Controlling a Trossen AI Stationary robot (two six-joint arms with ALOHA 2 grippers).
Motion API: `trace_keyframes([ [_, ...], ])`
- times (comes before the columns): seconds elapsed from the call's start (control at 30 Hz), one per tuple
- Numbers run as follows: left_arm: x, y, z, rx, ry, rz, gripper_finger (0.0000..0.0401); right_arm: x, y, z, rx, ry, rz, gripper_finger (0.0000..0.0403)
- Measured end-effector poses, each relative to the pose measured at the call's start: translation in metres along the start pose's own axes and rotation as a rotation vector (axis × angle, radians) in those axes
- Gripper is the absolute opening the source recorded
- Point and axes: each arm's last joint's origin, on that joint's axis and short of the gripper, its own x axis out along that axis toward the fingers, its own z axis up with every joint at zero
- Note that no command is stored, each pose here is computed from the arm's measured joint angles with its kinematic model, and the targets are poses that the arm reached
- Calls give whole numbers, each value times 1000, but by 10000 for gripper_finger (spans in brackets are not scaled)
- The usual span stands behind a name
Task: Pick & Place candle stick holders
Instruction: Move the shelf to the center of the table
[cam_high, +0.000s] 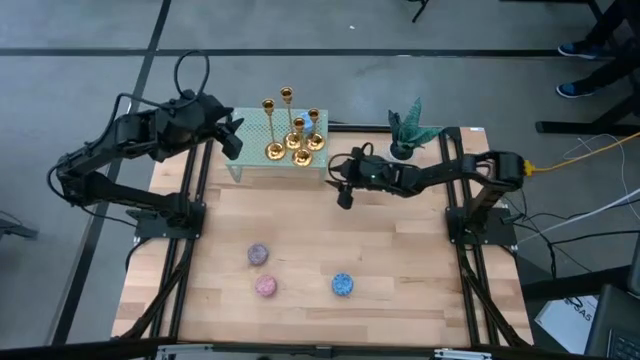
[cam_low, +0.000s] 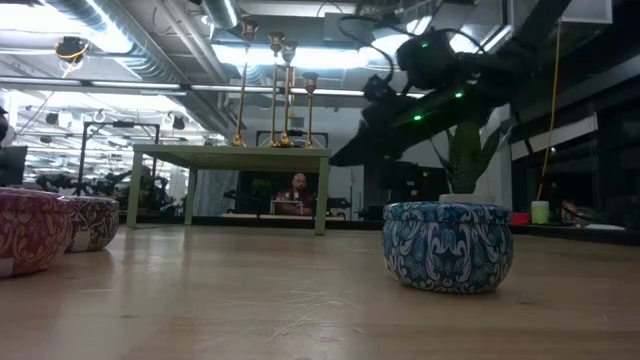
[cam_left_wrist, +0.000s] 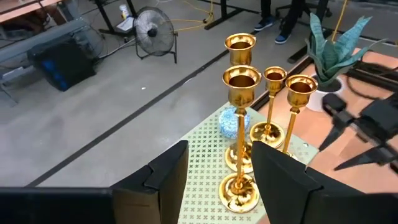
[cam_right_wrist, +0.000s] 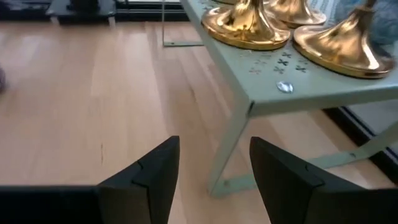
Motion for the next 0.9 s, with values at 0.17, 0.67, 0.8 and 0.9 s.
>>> trace_keyframes([
  [0.17,-3,2,0,-8,-7,0,167,22,-5,6,50,0,-73,200],
  [0.67,-6,5,-4,-44,15,-12,160,36,-9,10,104,8,-52,96],
  [0.8,-6,5,-4,-44,15,-12,159,35,-9,9,103,18,-46,46],
  [0.9,-6,5,-4,-44,15,-12,159,35,-8,9,126,27,-25,18],
])
